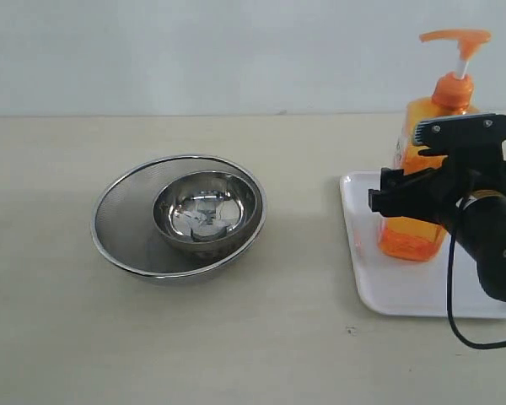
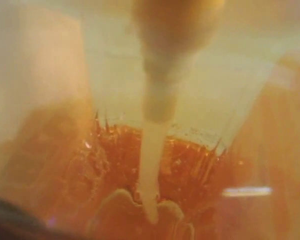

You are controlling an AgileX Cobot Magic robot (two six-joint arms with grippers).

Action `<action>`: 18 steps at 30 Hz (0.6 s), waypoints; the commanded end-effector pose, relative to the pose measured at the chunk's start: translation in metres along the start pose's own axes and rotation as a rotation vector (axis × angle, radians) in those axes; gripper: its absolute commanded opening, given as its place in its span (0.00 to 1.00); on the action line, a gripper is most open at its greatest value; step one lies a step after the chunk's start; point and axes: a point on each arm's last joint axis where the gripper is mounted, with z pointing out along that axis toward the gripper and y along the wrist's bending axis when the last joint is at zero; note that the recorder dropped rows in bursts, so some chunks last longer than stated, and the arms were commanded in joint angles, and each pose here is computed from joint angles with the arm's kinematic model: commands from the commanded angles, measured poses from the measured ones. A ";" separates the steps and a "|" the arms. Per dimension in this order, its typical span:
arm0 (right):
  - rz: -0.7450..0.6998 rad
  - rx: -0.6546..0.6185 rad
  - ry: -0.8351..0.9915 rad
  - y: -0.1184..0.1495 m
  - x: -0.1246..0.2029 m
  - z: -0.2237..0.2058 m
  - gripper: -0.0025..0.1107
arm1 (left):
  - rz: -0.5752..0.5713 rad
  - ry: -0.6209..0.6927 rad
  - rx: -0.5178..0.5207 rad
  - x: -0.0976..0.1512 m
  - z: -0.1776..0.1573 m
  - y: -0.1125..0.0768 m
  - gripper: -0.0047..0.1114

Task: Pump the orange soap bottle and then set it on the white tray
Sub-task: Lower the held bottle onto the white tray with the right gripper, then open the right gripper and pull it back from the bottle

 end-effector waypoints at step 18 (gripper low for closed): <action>0.041 -0.018 -0.016 -0.011 -0.044 -0.039 0.75 | -0.019 -0.004 0.002 0.001 0.000 0.000 0.08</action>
